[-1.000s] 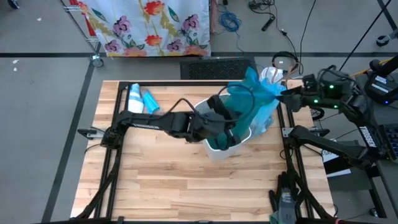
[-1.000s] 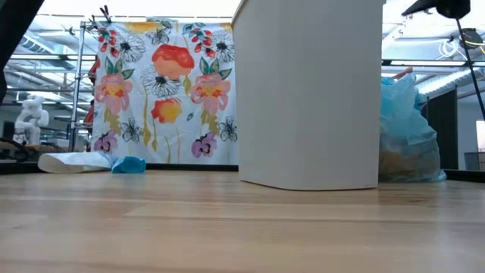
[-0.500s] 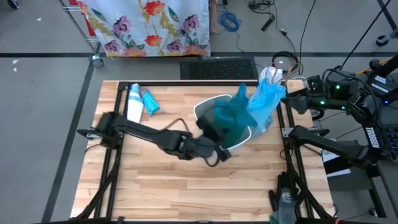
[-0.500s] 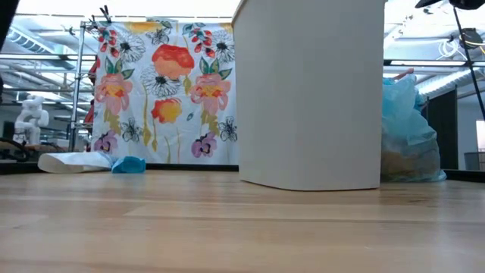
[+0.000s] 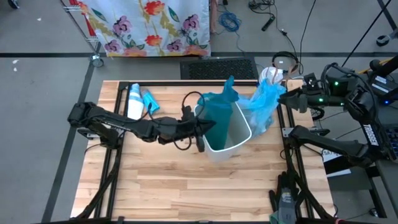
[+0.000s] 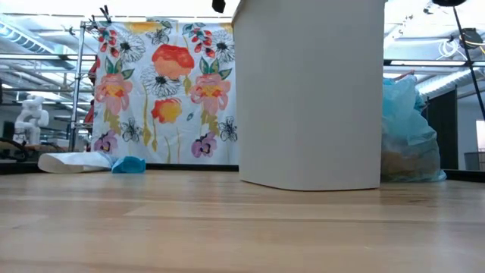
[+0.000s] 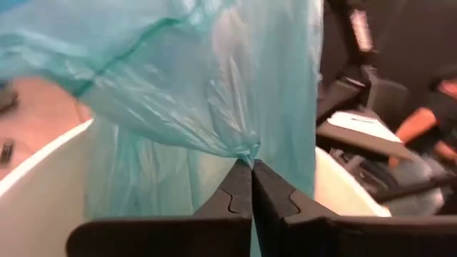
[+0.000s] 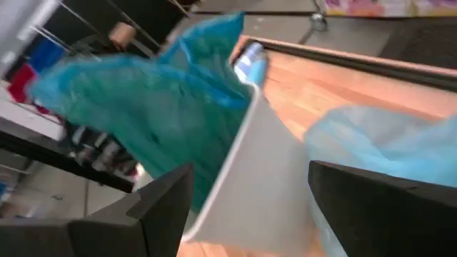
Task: Place trash/remove bag and relplace
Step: Put the blue trash bag into the trash bin
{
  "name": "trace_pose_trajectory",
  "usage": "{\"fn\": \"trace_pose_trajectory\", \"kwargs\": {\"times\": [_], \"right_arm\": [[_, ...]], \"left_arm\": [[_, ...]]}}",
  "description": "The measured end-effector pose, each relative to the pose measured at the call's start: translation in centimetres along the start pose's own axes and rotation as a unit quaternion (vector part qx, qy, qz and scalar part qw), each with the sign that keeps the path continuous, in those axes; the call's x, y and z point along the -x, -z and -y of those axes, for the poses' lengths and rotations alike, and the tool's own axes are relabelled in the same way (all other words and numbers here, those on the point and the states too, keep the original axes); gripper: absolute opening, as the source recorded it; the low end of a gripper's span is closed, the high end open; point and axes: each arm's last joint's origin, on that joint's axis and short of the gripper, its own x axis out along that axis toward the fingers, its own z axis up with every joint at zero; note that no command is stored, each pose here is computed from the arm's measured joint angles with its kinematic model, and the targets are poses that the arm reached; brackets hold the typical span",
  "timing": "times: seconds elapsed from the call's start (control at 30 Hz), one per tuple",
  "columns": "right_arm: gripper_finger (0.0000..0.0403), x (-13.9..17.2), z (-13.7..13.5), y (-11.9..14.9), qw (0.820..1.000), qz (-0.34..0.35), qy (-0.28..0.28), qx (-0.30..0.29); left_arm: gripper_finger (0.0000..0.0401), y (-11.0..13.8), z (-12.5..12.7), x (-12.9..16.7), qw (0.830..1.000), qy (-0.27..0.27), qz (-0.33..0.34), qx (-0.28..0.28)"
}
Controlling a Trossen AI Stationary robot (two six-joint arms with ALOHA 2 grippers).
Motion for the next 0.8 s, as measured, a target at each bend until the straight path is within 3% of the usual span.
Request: {"fn": "trace_pose_trajectory", "kwargs": {"times": [0.17, 0.4, 0.57, 0.8], "right_arm": [[0.0270, -1.4, -0.3, -1.2, 1.000, -0.009, -0.024, 0.000], [0.0263, -5.4, -0.9, -2.7, 0.997, -0.063, -0.039, 0.027], [0.0234, -9.0, -2.6, -3.5, 0.990, -0.074, -0.090, 0.082], [0.0202, -10.2, -5.1, -4.0, 0.985, -0.067, -0.089, 0.135]], "left_arm": [[0.0005, 0.0, -0.3, -0.2, 0.997, 0.010, -0.005, -0.083], [0.0021, -0.2, -1.2, -0.6, 0.996, 0.004, -0.003, -0.085], [0.0022, 0.0, -1.4, -0.7, 0.996, 0.019, -0.016, -0.090], [0.0023, -0.4, -1.8, -0.3, 0.994, 0.017, -0.034, -0.099]]}}
